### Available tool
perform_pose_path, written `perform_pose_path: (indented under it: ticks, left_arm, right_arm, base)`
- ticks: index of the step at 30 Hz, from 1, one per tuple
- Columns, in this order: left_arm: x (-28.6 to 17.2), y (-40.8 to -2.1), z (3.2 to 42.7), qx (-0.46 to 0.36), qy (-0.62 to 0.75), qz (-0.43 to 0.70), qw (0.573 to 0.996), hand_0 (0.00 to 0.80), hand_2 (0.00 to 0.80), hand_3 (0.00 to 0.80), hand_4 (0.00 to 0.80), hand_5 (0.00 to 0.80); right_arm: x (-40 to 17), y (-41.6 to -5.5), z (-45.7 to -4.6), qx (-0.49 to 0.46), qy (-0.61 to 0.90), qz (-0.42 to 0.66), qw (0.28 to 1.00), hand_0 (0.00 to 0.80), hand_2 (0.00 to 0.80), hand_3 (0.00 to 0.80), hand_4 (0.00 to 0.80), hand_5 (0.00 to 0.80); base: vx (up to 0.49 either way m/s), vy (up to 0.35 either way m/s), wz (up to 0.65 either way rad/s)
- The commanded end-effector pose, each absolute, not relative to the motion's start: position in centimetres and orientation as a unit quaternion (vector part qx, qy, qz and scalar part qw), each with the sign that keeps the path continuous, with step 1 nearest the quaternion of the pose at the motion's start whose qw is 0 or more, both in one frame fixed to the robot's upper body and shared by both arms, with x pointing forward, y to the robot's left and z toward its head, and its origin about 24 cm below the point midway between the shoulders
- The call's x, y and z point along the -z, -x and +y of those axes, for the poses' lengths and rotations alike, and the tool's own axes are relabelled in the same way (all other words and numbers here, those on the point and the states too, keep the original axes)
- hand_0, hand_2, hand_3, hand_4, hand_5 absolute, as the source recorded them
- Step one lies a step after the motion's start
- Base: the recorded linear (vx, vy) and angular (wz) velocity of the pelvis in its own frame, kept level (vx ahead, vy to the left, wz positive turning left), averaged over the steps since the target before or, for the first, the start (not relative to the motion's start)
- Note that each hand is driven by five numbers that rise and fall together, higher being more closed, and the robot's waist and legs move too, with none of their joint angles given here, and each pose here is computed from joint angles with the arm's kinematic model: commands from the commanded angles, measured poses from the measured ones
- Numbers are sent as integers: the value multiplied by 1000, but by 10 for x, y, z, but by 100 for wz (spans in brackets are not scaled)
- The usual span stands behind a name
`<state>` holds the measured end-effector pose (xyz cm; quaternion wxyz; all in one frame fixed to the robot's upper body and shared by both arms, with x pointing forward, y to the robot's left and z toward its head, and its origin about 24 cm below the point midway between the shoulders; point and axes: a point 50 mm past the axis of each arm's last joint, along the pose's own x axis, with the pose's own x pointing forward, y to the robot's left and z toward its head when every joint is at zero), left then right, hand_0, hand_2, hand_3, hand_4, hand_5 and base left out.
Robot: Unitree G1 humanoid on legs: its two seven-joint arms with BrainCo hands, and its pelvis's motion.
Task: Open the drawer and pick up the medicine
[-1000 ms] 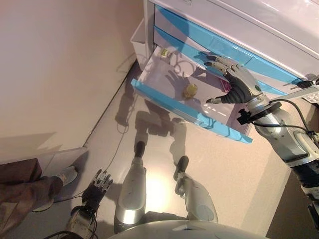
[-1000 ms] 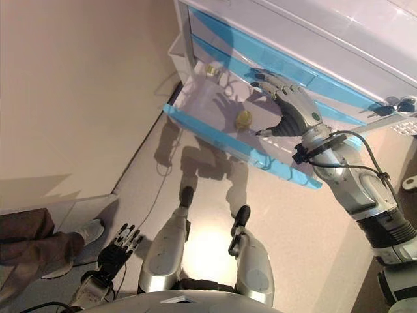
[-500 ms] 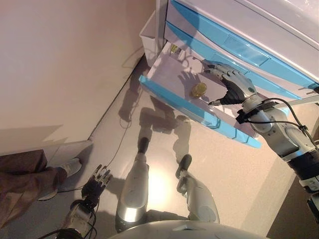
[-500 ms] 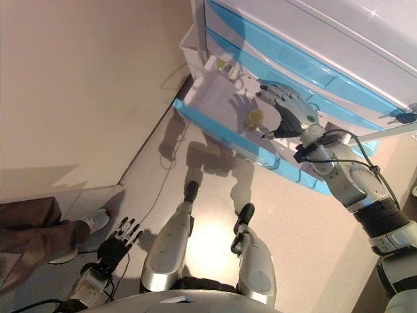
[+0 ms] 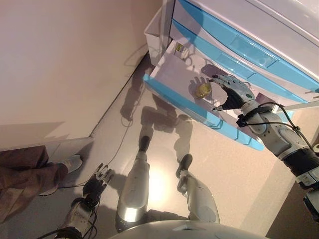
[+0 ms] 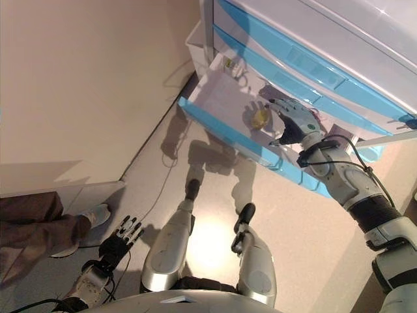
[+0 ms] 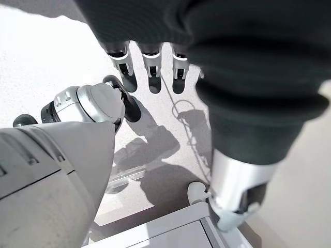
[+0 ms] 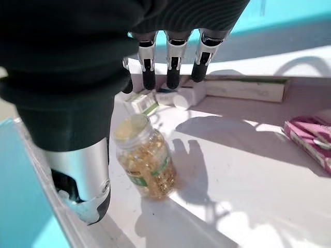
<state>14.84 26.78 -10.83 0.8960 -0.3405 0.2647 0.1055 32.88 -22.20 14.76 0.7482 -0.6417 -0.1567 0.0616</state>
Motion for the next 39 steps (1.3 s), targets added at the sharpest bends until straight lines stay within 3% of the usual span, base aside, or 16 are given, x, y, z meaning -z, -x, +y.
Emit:
perform_pose_path:
  ticks: [1,39]
  left_arm:
    - [108,-137,272,-92,316,284,901,0,0,0,0,0]
    - [109,-131,272,-89,317,289,899,0,0,0,0,0]
  right_arm:
    - [-165,-334,-210,-59,647,-208,731,0,0,0,0,0]
    - [-164,-360,-215,-34,655,-155,738,0,0,0,0,0]
  base:
    - [13,8,4]
    - [7,2,2]
